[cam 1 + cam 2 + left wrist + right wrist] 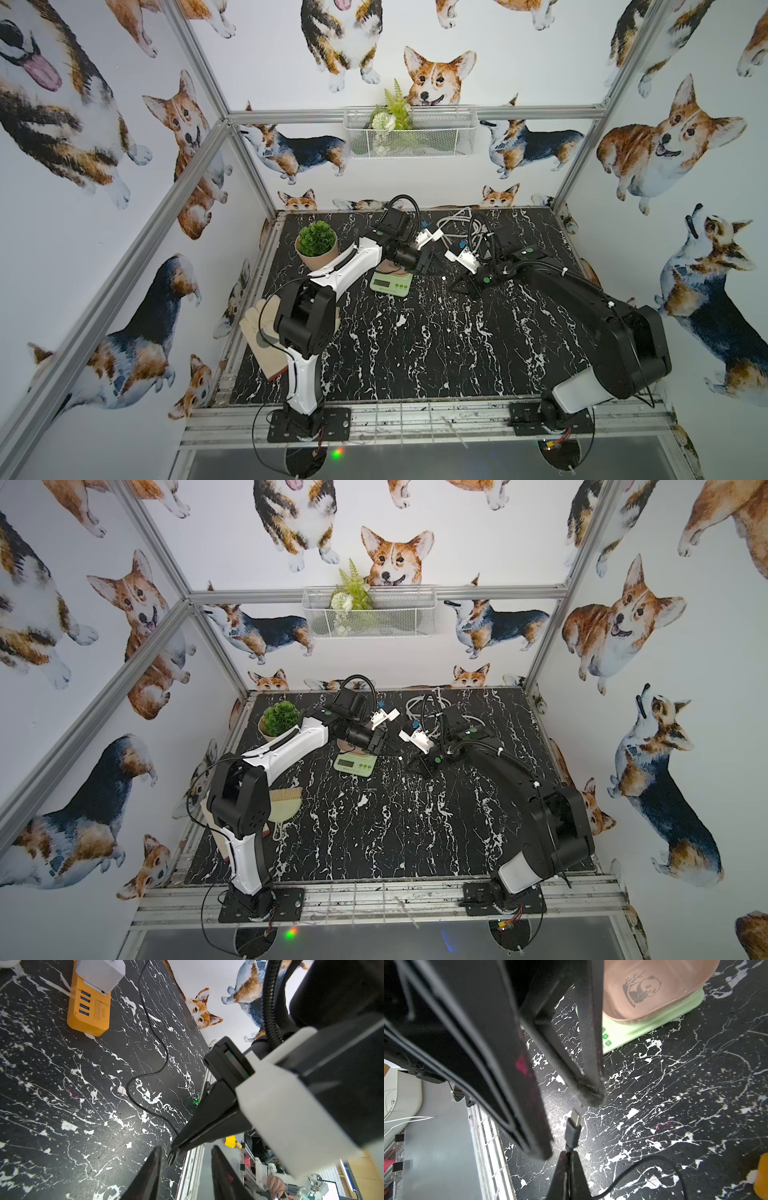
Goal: Charge the electronic scale
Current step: Pick up the charging cable from the center of the board.
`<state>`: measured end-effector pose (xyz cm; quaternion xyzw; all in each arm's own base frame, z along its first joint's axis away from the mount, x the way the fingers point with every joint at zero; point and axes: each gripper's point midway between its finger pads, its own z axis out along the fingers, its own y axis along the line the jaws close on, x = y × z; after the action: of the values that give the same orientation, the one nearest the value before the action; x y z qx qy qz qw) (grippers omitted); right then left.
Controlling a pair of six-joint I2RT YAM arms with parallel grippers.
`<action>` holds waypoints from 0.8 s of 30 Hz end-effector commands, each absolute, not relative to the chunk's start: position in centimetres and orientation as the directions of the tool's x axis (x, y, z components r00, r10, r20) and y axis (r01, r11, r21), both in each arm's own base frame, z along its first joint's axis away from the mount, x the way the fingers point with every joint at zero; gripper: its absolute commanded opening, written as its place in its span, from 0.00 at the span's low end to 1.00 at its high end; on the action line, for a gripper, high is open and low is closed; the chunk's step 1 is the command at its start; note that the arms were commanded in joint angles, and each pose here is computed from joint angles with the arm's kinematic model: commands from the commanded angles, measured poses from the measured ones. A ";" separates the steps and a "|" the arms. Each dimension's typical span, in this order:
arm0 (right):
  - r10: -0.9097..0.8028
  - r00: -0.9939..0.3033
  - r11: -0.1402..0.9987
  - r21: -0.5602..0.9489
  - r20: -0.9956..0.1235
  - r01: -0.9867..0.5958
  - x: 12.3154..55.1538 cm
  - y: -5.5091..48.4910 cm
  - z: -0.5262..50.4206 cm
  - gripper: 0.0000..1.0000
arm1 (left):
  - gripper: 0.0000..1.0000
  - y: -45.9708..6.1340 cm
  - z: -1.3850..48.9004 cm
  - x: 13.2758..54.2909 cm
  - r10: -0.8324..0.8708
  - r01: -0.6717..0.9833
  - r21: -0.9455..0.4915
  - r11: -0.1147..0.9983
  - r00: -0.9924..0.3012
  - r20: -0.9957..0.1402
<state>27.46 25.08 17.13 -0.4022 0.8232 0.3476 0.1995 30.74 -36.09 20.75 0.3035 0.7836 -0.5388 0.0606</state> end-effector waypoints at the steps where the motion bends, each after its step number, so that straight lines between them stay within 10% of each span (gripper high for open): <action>1: -0.538 -0.575 0.391 0.422 -0.617 -0.818 26.7 25.3 17.6 0.00 | 0.42 -35.3 20.2 29.6 0.463 0.568 -0.789 0.234 -0.779 -0.423; 24: -0.548 -0.593 0.378 0.457 -0.590 -0.805 26.3 25.4 17.5 0.00 | 0.26 -35.9 20.4 28.5 0.511 0.585 -0.790 0.183 -0.743 -0.432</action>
<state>26.80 25.31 17.18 -0.4054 0.8198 0.3635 0.1776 28.81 -35.88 19.96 0.3478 0.7780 -0.5220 0.0357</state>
